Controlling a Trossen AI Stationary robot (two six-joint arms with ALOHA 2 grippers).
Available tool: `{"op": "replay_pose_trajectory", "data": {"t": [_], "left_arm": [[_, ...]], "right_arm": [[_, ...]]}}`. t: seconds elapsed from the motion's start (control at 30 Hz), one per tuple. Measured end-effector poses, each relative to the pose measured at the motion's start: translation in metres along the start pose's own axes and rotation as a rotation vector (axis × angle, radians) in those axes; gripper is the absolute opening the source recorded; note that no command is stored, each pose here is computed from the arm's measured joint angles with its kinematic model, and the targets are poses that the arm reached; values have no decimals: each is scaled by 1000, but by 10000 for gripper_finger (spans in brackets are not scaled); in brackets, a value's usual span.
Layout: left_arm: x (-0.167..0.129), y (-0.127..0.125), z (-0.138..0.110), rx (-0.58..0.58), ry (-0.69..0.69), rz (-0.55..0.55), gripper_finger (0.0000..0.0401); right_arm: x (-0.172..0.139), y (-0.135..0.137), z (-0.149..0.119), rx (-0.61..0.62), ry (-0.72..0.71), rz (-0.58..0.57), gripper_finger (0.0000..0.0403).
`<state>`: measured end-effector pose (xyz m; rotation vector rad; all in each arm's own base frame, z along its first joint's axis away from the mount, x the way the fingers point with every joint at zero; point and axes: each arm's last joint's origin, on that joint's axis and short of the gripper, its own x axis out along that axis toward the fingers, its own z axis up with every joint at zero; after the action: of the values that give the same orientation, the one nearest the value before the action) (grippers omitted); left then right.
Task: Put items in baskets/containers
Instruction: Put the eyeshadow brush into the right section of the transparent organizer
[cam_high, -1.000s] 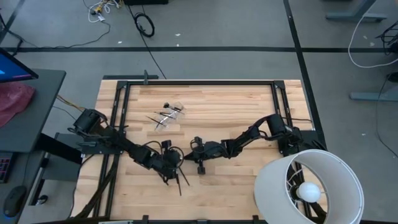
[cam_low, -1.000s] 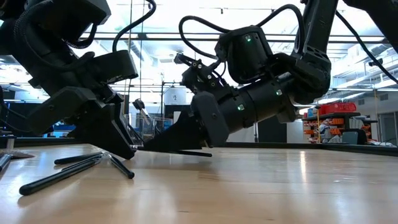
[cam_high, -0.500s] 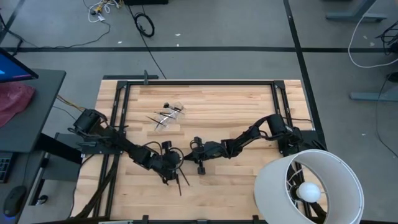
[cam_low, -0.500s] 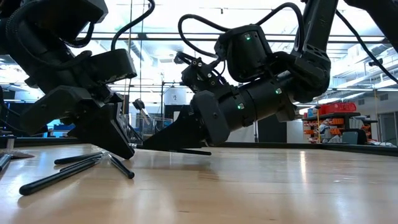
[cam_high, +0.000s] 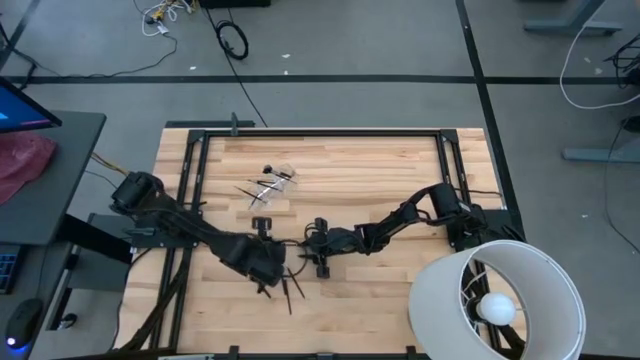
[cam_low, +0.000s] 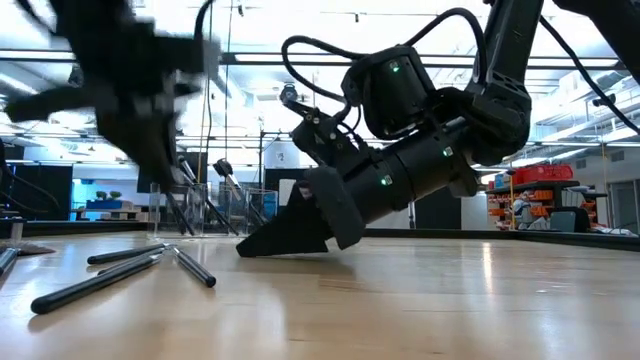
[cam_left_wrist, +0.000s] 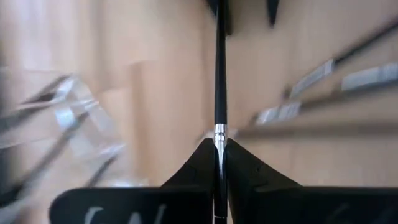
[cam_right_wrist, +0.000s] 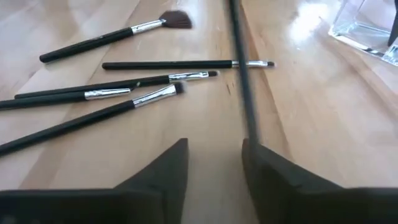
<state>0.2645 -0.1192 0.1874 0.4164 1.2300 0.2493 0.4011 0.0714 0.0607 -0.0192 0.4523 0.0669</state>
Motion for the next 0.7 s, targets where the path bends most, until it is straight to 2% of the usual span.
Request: {"op": "replay_pose_trajectory", "data": {"t": [0.17, 0.23, 0.3, 0.37, 0.47, 0.53, 0.7], "left_arm": [[-66, 46, 21, 179, 187, 66, 17], [-86, 71, 27, 197, 242, 71, 17], [-93, 95, 35, 196, 226, 42, 17], [-94, 115, 42, 236, 195, -2, 19], [-83, 147, 43, 283, 263, 74, 19], [-69, 168, 42, 263, 320, 108, 18], [-32, 212, 34, 178, 466, 100, 18]], "right_arm": [[0, 0, -1, 25, 23, 3, 188], [0, 0, -1, 33, 20, 6, 195], [0, 1, 0, 36, 11, 7, 198], [0, 1, 0, 39, 3, 8, 199], [0, 1, 0, 42, 0, 9, 196], [0, 1, 0, 42, 2, 8, 194], [0, 1, 0, 41, 6, 8, 189]]}}
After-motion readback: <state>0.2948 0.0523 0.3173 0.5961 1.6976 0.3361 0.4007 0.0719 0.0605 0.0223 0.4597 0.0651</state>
